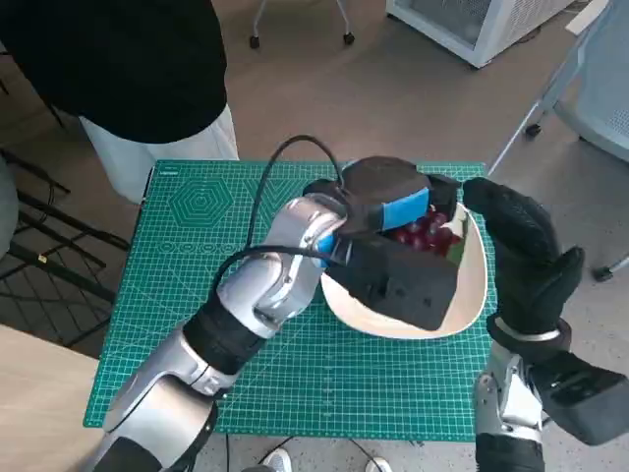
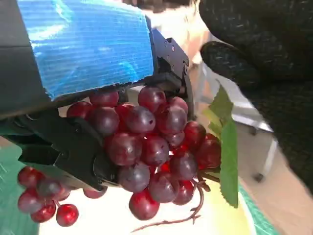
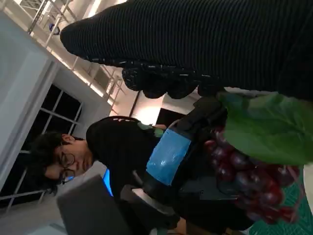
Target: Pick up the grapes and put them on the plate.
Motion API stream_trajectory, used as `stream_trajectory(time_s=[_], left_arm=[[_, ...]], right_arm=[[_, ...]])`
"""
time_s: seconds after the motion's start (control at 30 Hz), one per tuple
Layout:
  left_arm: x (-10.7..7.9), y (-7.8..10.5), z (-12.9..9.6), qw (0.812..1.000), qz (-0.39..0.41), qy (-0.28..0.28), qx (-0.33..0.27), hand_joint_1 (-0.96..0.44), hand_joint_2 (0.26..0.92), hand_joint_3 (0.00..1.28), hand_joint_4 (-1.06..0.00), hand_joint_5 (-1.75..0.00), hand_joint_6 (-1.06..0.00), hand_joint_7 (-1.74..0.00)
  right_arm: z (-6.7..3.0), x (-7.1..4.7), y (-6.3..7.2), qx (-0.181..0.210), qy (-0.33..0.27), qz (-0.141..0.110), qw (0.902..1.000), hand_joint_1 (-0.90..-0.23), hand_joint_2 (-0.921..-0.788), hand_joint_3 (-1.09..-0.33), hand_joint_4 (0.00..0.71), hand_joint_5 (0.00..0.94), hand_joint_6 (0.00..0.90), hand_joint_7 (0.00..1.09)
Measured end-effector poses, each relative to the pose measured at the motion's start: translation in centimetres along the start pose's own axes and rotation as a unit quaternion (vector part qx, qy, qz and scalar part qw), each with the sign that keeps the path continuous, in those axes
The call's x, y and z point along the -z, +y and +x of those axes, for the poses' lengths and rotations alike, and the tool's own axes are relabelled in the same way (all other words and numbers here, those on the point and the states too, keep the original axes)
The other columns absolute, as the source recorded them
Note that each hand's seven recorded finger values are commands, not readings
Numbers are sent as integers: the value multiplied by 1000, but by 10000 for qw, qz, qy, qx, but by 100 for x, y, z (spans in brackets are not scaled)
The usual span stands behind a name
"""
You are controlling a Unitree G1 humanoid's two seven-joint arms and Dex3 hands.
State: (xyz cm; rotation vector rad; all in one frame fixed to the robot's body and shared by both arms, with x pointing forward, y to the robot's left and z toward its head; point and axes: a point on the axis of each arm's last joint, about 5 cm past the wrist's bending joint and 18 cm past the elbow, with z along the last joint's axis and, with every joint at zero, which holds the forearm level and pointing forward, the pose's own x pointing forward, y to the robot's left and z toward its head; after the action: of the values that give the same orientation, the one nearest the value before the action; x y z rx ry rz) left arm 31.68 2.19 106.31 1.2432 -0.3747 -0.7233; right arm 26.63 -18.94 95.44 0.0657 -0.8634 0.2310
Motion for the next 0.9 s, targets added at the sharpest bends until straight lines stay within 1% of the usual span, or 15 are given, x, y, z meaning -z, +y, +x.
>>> stream_trajectory(time_s=[0.03, 0.1, 0.23, 0.43, 0.6, 0.67, 0.77, 0.9], left_arm=[[8, -15, 4, 10000, -45, -29, 29, -217, 845, 24, -177, -211, -250, -42], [32, -50, 13, 9999, -112, -95, 83, -287, 842, 14, -104, -102, -228, -21], [111, -134, 33, 9994, -203, -203, 171, -359, 850, 10, -57, -29, -212, -6], [266, -244, 41, 9987, -330, -353, 183, -386, 884, 16, -62, -11, -230, -12], [433, -304, 1, 9963, -666, -540, 16, -392, 908, 21, -81, -12, -255, -19], [520, -335, -35, 9941, -892, -596, -165, -399, 914, 32, -92, -14, -267, -23], [662, -414, -110, 9870, -1352, -639, -594, -420, 919, 74, -111, -17, -287, -29], [832, -555, -220, 9678, -2123, -656, -1184, -444, 921, 144, -138, -20, -308, -34]], right_arm=[[0, 0, 1, -2, 1, 2, 10000, -482, -921, -560, 301, 0, 124, 363], [1, 1, 2, -6, 2, 6, 10000, -482, -921, -561, 300, 0, 124, 362], [-1, 3, 2, -9, 10, 11, 10000, -483, -921, -562, 299, 0, 124, 361], [0, 4, -1, -21, 23, 10, 10000, -481, -921, -564, 298, 0, 123, 359], [0, 7, 2, -33, 34, 18, 10000, -480, -921, -566, 298, 0, 123, 358], [1, 8, 4, -39, 39, 23, 10000, -480, -921, -566, 298, 1, 124, 358], [0, 9, 5, -41, 45, 25, 10000, -478, -921, -566, 297, 0, 123, 357], [-1, 11, 4, -40, 62, 30, 10000, -471, -921, -569, 297, 0, 124, 356]])
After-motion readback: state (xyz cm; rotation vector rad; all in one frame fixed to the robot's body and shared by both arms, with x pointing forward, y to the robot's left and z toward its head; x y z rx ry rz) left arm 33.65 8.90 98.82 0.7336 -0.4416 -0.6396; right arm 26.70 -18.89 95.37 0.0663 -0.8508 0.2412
